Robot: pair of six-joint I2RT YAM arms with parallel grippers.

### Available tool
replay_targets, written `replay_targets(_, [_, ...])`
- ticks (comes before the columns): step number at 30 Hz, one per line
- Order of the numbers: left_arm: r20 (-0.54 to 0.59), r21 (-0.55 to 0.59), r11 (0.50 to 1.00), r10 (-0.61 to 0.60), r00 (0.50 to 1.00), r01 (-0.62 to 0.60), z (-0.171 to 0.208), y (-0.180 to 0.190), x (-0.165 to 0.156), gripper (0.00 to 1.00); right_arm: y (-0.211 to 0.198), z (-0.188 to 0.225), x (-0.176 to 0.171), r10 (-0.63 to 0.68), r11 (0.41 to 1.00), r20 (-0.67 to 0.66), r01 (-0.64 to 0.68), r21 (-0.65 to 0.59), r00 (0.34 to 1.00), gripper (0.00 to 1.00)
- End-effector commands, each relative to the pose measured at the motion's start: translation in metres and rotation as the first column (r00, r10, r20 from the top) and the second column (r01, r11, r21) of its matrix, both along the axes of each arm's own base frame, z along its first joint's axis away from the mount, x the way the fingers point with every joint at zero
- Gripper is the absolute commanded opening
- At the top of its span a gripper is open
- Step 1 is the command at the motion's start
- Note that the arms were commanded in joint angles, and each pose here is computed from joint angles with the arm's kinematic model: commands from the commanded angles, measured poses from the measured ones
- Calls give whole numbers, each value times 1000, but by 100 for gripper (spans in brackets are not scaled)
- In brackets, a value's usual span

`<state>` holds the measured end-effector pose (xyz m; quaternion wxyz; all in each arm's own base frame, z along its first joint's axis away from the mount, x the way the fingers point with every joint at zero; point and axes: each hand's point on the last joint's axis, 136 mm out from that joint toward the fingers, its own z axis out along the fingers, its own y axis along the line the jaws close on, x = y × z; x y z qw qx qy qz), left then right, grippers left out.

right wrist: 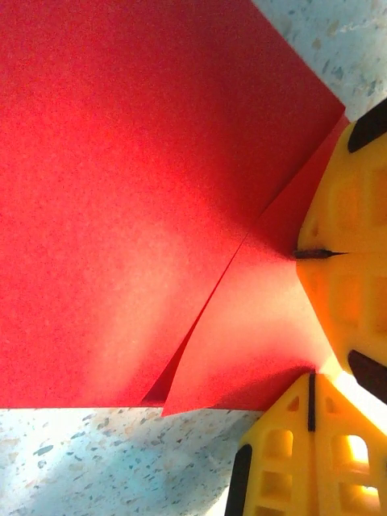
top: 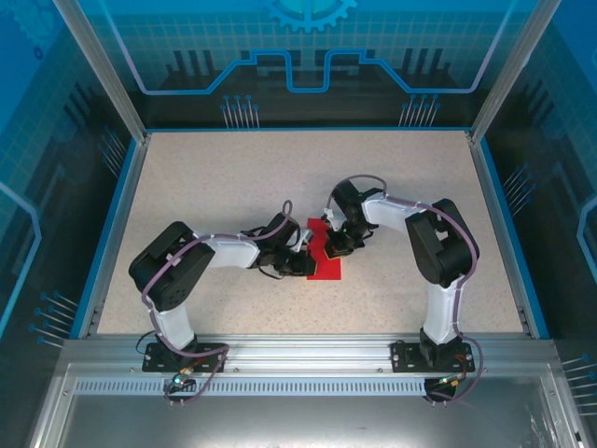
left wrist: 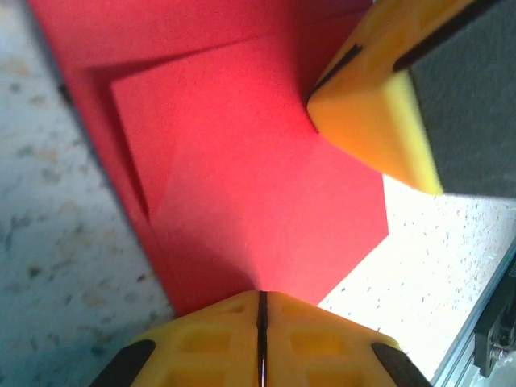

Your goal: Fold a paper plane with a square sheet of paper (fold left side to right side)

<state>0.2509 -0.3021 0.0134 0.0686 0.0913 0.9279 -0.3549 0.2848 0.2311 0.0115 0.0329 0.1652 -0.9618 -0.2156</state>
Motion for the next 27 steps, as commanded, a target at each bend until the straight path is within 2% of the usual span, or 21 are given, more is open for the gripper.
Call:
replay_targets(1, [-123, 102, 995, 14, 992, -2, -25, 29, -36, 10, -22, -22, -10, -13, 993, -52, 7, -116, 999, 4])
replay_targets(8, [-110, 95, 995, -2, 994, 13, -16, 37, -47, 10, -18, -18, -8, -11, 995, -44, 7, -98, 999, 5])
replay_targets(15, [-58, 36, 999, 38, 998, -35, 11, 42, -33, 13, 9, 15, 8, -22, 997, 36, 19, 81, 999, 11])
replay_targets(20, [7, -33, 996, 81, 997, -81, 38, 40, -8, 24, 3, 47, 25, -95, 986, 140, 74, 149, 986, 33])
replay_targets(22, [25, -59, 993, 108, 994, -107, 45, 40, 5, 32, -5, 56, 28, -134, 980, 171, 104, 172, 976, 40])
replay_targets(27, [53, -99, 987, 132, 990, -127, 53, 32, 33, 39, -37, 65, 25, -225, 964, 228, 182, 196, 947, 57])
